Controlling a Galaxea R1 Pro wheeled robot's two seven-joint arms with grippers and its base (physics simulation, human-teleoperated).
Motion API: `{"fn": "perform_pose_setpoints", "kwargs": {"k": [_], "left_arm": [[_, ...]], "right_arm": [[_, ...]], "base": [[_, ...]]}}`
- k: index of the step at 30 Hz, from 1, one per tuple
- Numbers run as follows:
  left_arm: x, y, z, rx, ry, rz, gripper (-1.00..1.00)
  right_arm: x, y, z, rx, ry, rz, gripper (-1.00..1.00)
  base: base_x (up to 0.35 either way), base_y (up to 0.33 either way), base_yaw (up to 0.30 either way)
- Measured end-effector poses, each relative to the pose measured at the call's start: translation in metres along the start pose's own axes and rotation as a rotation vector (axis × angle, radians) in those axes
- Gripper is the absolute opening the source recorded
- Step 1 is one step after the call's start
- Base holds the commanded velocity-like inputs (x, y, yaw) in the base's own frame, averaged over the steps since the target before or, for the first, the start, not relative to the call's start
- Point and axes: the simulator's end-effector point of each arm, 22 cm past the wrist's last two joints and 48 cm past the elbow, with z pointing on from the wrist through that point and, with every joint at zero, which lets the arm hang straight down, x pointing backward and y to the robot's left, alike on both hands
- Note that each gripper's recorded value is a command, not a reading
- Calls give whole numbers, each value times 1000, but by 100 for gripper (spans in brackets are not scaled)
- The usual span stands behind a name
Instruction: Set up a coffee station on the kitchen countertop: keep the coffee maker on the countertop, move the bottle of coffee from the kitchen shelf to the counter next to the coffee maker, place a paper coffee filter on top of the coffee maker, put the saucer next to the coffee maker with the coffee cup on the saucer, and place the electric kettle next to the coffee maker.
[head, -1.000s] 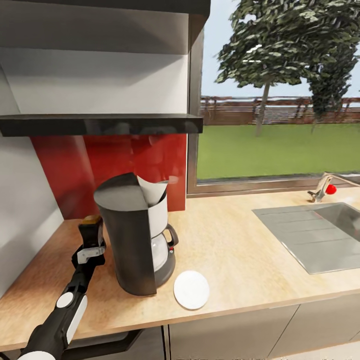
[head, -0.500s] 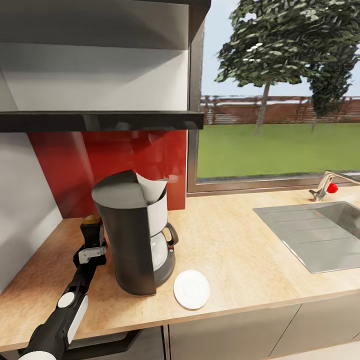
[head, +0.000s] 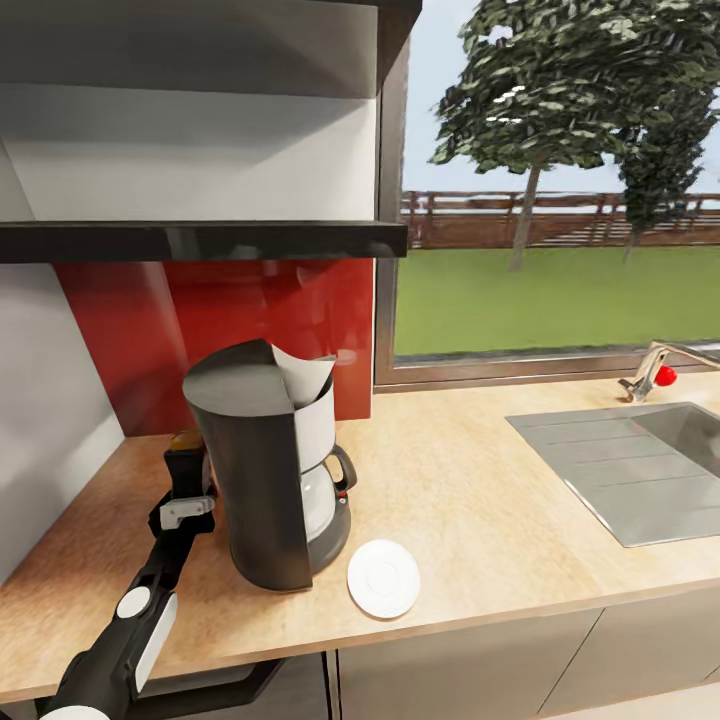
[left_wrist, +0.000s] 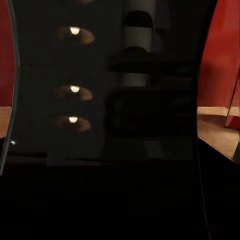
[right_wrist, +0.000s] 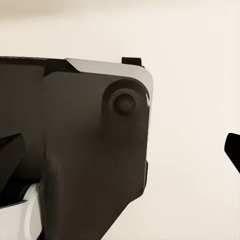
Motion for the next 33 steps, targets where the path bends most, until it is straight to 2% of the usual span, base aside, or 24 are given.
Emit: {"fn": "perform_pose_setpoints", "kwargs": {"k": [8, 9, 33], "left_arm": [[9, 1, -6, 1, 16, 12, -100], [10, 1, -7, 1, 18, 12, 100], [13, 4, -10, -11, 21, 9, 100]], "right_arm": [[0, 0, 0, 0, 0, 0, 100], [0, 0, 0, 0, 0, 0, 100], [1, 0, 0, 1, 1, -1, 100]], "base": [[0, 0, 0], [0, 0, 0], [0, 0, 0]]}}
